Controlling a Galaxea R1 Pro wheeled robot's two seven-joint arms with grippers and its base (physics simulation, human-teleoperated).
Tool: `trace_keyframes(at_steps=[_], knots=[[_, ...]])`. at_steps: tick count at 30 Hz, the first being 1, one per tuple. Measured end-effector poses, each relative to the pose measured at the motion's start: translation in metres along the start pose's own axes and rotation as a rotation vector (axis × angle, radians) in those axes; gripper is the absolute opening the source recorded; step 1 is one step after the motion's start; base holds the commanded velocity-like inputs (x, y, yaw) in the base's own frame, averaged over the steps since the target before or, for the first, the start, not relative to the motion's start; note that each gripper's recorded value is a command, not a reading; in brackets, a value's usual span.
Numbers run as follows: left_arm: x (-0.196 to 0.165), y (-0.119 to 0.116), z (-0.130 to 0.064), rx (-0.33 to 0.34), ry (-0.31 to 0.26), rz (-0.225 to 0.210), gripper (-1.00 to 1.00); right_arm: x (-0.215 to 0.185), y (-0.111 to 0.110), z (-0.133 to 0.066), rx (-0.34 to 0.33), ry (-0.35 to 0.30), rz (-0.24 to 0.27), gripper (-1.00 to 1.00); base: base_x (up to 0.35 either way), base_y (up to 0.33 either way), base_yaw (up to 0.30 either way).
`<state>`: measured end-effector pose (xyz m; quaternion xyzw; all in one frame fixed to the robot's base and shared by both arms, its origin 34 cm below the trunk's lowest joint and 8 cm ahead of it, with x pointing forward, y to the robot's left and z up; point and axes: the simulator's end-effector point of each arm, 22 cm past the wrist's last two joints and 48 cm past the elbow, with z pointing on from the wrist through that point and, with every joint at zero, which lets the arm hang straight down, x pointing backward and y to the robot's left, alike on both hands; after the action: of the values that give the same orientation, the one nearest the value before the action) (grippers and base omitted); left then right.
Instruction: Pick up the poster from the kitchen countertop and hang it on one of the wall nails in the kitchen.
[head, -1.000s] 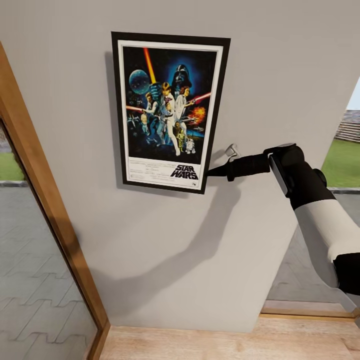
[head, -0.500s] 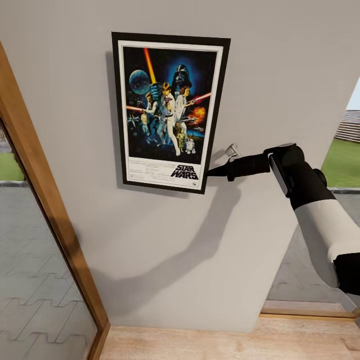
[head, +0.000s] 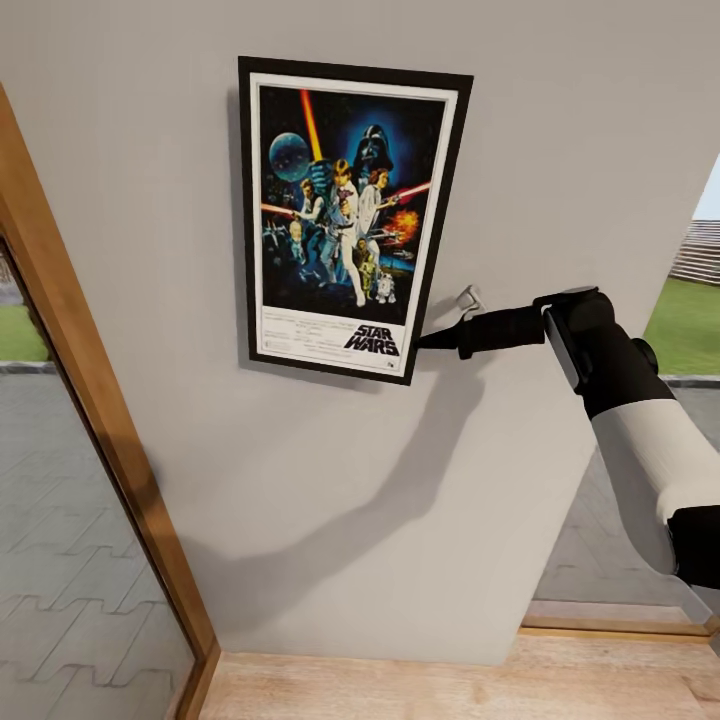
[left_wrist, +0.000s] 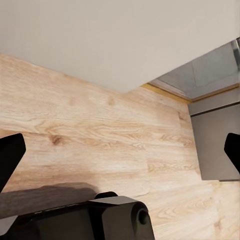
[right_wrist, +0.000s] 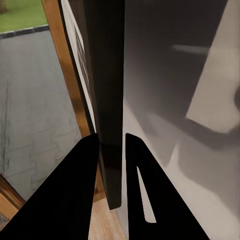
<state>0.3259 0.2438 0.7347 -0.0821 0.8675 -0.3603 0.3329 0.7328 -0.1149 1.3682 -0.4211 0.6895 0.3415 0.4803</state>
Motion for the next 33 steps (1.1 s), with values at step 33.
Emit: trace_keyframes(at_steps=[33], knots=[[-0.0005,0.0005,-0.0006,-0.001,-0.001,0.002,1.00,0.0030,0.0011,0.0042,0.004,0.016,-0.004,-1.00,0.030,0.000,0.000]])
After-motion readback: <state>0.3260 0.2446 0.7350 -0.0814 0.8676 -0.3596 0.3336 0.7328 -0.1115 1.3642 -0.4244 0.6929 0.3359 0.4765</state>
